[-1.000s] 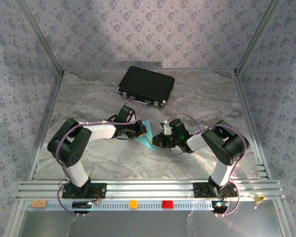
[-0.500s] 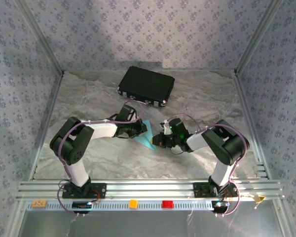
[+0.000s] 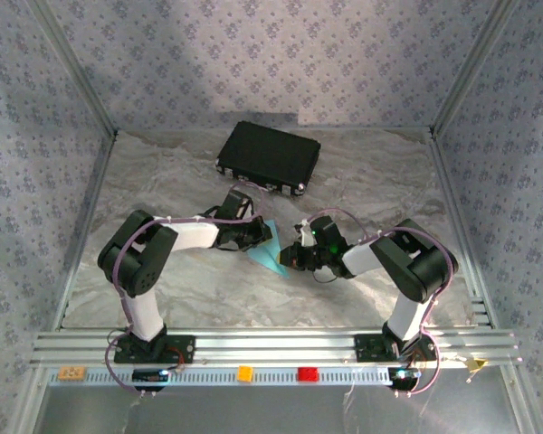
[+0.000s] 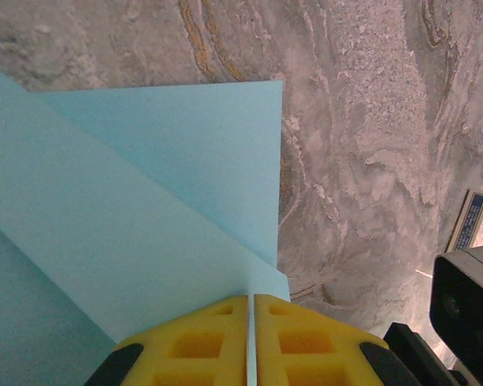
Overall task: Fold a paper plane with a square sheet of paper (pick it up from the middle)
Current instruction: Fourth fold the wing at the center of the table.
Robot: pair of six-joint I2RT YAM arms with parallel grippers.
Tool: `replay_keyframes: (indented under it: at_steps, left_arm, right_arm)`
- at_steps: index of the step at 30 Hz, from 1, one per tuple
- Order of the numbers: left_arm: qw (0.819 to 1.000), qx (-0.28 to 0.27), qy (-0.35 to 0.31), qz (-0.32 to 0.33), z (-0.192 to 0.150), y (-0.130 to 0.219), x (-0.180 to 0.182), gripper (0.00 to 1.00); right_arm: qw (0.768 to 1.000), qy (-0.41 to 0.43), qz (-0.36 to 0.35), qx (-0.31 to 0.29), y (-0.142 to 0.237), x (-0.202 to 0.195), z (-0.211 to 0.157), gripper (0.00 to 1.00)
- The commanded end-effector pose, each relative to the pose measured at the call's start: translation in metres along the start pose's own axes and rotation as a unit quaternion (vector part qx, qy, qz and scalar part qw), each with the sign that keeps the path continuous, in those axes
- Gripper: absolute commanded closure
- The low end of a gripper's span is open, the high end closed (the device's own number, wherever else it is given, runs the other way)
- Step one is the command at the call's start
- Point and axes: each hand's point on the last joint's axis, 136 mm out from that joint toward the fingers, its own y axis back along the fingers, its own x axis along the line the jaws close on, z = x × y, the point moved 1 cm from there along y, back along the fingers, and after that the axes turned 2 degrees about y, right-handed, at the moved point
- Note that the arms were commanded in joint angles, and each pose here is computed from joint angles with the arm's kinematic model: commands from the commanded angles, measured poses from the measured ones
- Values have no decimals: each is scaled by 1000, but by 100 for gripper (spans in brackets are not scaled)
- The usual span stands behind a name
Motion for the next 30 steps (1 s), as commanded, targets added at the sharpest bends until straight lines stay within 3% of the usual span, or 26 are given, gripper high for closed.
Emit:
replay_keyframes:
  at_steps: [1,10,18,30]
  left_arm:
    - [1000,8,-8,4,0,-5,0,90]
    - [1000,2,-28,-10,2,2,-12,88]
    - [998,-49,-39,-8,7,35,-17,86]
    - [999,-15,-24,-15,-4,20,-10,95]
  right_arm:
    - [999,-32,-30,17,-1,-19,-10,99]
    - [998,-38,-39,14,-1,-22,-10,99]
    - [998,-49,-45,10,0,-25,-10,100]
    - [997,-62,-45,3,0,-29,-10,100]
